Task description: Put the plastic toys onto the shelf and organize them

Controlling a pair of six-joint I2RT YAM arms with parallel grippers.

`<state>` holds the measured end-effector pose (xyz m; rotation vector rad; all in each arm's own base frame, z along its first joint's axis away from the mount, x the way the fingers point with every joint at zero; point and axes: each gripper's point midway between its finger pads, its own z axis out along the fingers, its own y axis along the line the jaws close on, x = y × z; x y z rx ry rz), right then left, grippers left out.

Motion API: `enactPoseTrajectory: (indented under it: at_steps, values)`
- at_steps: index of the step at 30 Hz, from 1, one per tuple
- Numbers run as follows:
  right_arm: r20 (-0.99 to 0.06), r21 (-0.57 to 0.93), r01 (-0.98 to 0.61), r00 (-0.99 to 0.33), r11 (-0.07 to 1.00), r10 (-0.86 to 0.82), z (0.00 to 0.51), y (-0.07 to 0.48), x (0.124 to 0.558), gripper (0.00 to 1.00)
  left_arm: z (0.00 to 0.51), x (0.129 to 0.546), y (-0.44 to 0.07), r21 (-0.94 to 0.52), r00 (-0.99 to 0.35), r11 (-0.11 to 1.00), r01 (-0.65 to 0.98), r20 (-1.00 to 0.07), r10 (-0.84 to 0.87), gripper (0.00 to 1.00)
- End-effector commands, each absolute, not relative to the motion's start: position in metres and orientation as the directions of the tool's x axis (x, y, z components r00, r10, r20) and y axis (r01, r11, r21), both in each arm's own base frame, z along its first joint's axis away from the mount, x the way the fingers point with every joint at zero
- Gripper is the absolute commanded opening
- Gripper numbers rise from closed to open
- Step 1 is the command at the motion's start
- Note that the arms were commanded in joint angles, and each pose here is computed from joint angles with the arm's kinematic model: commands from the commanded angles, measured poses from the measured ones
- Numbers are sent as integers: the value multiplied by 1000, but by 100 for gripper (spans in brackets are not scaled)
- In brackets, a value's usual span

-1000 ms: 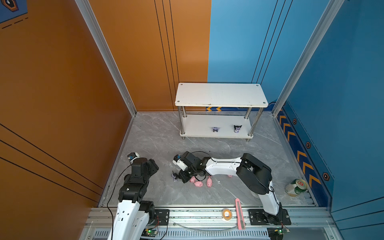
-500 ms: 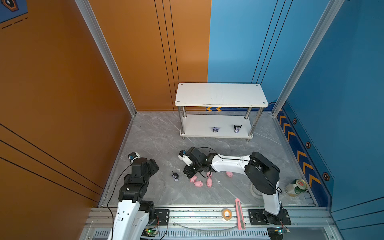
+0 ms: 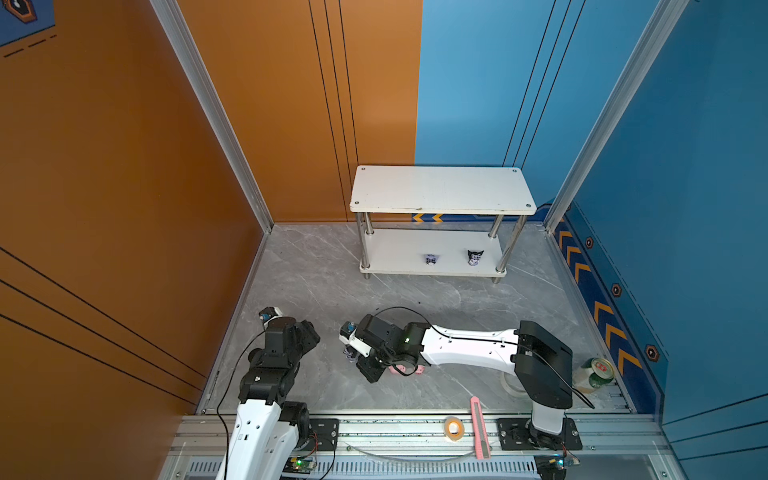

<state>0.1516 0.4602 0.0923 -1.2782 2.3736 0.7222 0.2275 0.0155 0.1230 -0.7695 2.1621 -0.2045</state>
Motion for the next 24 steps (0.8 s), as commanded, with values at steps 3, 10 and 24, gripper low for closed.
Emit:
enactPoseTrajectory:
  at_steps: [3, 10, 24]
  values:
    - [-519, 227, -838, -535, 496, -667, 87, 463, 169, 0, 113, 226, 9, -411, -505, 796, -444, -619, -602, 73]
    - [-527, 228, -823, -554, 520, -645, 79, 471, 190, 0, 106, 225, 6, -419, -513, 790, -447, -604, -610, 73]
    - [-549, 214, -800, -574, 561, -608, 87, 461, 219, 0, 101, 228, -5, -411, -557, 812, -414, -591, -583, 78]
